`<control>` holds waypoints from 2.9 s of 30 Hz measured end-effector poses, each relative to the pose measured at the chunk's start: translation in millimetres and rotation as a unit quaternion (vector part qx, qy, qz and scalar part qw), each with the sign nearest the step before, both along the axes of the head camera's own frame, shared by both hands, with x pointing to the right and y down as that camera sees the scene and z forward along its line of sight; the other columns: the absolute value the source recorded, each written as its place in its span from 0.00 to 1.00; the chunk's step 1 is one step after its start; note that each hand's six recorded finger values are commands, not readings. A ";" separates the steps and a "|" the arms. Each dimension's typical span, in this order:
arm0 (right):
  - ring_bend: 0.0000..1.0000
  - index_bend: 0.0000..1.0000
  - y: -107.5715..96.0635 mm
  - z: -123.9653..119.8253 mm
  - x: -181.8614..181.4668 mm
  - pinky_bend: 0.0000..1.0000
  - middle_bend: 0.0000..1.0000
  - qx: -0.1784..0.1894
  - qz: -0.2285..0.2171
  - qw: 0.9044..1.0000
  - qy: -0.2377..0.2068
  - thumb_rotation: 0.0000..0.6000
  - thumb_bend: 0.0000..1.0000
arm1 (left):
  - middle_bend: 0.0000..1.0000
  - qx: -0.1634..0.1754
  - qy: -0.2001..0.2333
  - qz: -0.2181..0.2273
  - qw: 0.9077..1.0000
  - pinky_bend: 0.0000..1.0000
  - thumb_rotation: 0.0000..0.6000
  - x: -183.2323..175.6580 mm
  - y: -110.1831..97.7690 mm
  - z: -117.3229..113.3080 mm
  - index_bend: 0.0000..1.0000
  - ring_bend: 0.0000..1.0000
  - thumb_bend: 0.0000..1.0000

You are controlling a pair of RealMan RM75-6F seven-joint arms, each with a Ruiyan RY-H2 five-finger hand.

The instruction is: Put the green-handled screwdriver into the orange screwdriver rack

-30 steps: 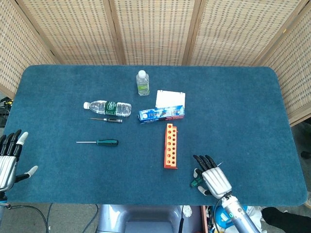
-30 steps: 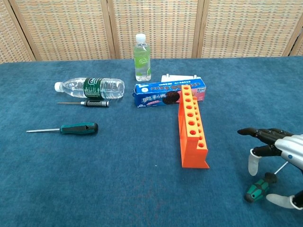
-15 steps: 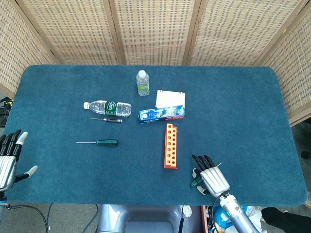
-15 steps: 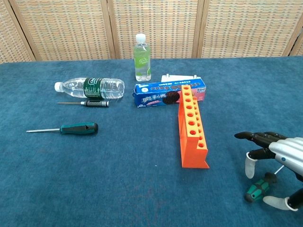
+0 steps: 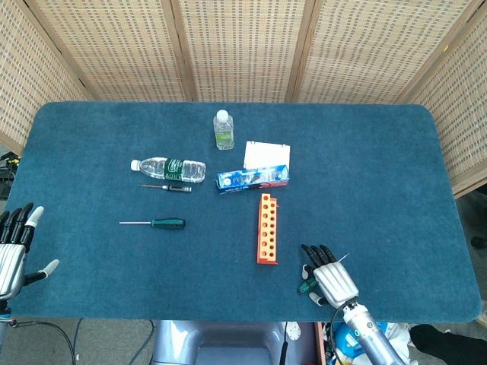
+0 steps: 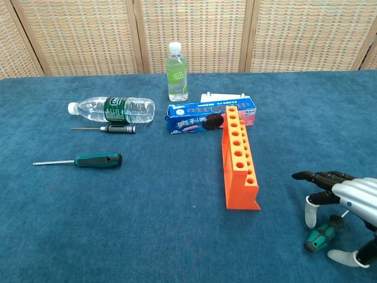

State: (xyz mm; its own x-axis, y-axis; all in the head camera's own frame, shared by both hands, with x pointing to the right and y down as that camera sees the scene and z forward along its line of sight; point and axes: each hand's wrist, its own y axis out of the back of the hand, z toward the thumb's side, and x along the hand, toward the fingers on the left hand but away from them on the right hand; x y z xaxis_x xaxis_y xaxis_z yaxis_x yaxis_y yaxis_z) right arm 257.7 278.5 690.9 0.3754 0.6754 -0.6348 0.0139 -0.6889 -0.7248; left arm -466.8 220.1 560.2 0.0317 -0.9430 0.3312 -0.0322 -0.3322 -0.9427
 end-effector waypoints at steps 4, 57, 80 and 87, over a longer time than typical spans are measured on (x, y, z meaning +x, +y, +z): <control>0.00 0.48 0.7 1.9 0.0 0.00 0.00 -0.002 0.000 1.000 0.001 1.00 0.22 | 0.00 0.000 0.000 0.001 1.000 0.00 1.00 0.3 0.3 0.0 0.00 0.00 0.00; 0.00 0.63 -110.9 -101.0 1.4 0.00 0.00 0.000 0.349 0.895 -0.277 1.00 0.22 | 0.00 0.002 0.002 0.006 1.000 0.00 1.00 2.9 0.8 -0.3 0.00 0.00 0.00; 0.00 0.64 -149.8 -129.0 -26.1 0.00 0.00 -0.059 0.452 0.809 -0.372 1.00 0.22 | 0.00 0.017 0.013 0.008 1.000 0.00 1.00 2.5 -1.2 -3.8 0.00 0.00 0.00; 0.00 0.65 -149.2 -121.5 -38.0 0.00 0.00 -0.092 0.469 0.778 -0.408 1.00 0.22 | 0.00 0.016 0.013 0.008 1.000 0.00 1.00 2.6 -1.4 -2.9 0.00 0.00 0.00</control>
State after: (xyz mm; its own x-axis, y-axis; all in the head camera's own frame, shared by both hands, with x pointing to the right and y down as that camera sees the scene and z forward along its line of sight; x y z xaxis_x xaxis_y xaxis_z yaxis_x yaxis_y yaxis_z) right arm 219.7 129.3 569.4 0.1002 0.8216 -0.5612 0.9769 -0.1883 -0.1012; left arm -464.2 218.6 557.3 0.0553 -0.9522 0.3004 -0.0523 -0.3032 -0.9515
